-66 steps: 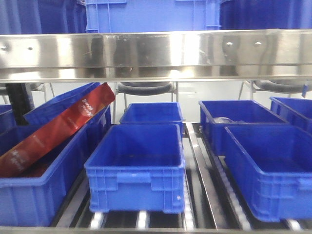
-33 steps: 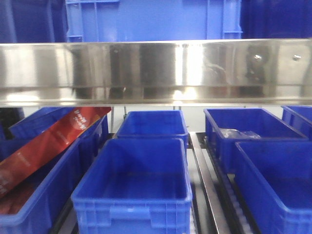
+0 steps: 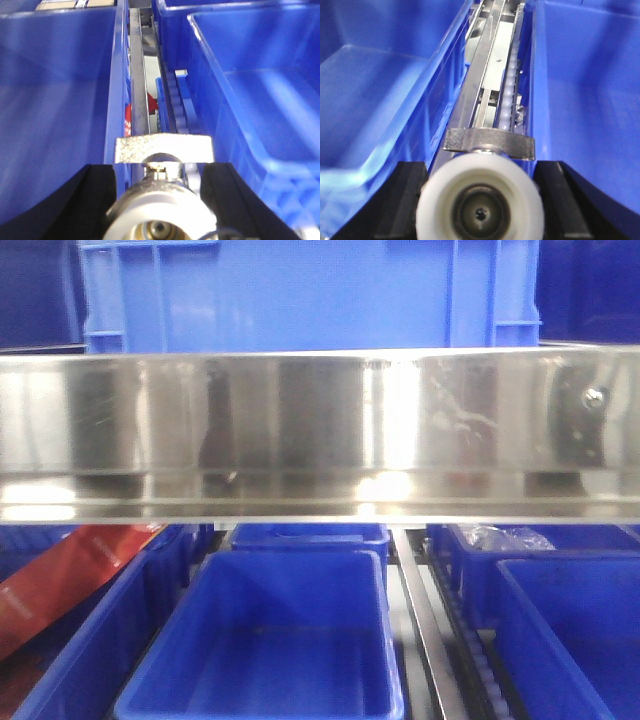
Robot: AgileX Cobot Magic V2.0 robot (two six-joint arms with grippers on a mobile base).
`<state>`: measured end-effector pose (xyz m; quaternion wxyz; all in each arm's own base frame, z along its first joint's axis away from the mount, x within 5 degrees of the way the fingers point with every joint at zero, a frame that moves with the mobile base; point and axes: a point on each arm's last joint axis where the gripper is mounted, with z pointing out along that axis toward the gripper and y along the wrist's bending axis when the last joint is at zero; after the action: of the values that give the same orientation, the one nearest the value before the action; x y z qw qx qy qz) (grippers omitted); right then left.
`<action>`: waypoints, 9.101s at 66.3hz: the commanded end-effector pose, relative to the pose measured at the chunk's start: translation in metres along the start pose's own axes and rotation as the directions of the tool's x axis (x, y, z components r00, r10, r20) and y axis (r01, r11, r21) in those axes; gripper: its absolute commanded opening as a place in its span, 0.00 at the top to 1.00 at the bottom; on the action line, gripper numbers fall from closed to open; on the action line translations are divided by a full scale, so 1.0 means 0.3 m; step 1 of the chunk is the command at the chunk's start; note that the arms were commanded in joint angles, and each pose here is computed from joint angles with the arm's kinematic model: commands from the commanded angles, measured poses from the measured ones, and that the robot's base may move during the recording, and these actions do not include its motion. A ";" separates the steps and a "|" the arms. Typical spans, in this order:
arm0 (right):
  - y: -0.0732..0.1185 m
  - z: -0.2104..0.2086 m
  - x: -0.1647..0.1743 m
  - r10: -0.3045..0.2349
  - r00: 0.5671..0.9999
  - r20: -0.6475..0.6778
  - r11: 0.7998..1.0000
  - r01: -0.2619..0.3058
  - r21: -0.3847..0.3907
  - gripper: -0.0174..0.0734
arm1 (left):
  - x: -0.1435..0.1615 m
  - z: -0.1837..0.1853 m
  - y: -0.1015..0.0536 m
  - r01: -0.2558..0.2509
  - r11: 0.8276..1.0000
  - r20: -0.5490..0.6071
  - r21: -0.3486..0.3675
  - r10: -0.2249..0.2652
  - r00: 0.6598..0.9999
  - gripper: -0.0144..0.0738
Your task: Place valve from conveyor to right shelf box
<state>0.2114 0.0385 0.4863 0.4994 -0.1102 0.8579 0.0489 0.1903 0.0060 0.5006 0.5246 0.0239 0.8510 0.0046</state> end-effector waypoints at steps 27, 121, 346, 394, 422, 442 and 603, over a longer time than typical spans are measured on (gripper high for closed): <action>-0.002 -0.035 -0.032 -0.007 0.995 0.099 1.000 0.005 0.014 0.98 | -0.022 -0.020 -0.005 0.006 1.000 0.068 0.005 -0.006 0.998 0.96; 0.008 -0.047 -0.067 0.024 0.987 0.157 0.999 -0.020 -0.026 0.98 | -0.055 0.034 -0.030 0.033 0.993 0.135 0.109 -0.047 0.990 0.96; 0.128 -0.018 0.810 0.008 0.912 0.410 0.975 0.083 -0.205 0.98 | 0.833 -0.073 -0.116 -0.058 0.971 0.476 0.233 -0.061 0.877 0.96; 0.127 -0.018 0.808 0.014 0.902 0.432 0.976 0.082 -0.202 0.98 | 0.833 -0.073 -0.116 -0.058 0.971 0.480 0.232 -0.063 0.875 0.96; 0.127 -0.018 0.808 0.014 0.902 0.432 0.976 0.082 -0.202 0.98 | 0.903 -0.048 -0.068 0.028 1.000 0.478 0.004 -0.026 0.878 0.96; 0.127 -0.018 0.808 0.014 0.902 0.432 0.976 0.082 -0.202 0.98 | 1.049 0.024 -0.058 0.055 0.996 0.482 -0.075 -0.012 0.876 0.96; 0.021 0.008 1.088 0.065 0.881 0.470 0.966 -0.174 0.193 0.98 | 1.058 0.033 -0.057 0.050 0.996 0.514 -0.080 -0.001 0.858 0.96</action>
<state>0.0565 -0.0001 0.1997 0.6825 0.0168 0.7307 0.0102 0.0567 0.0031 0.2097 0.7243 -0.0090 0.6888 0.0310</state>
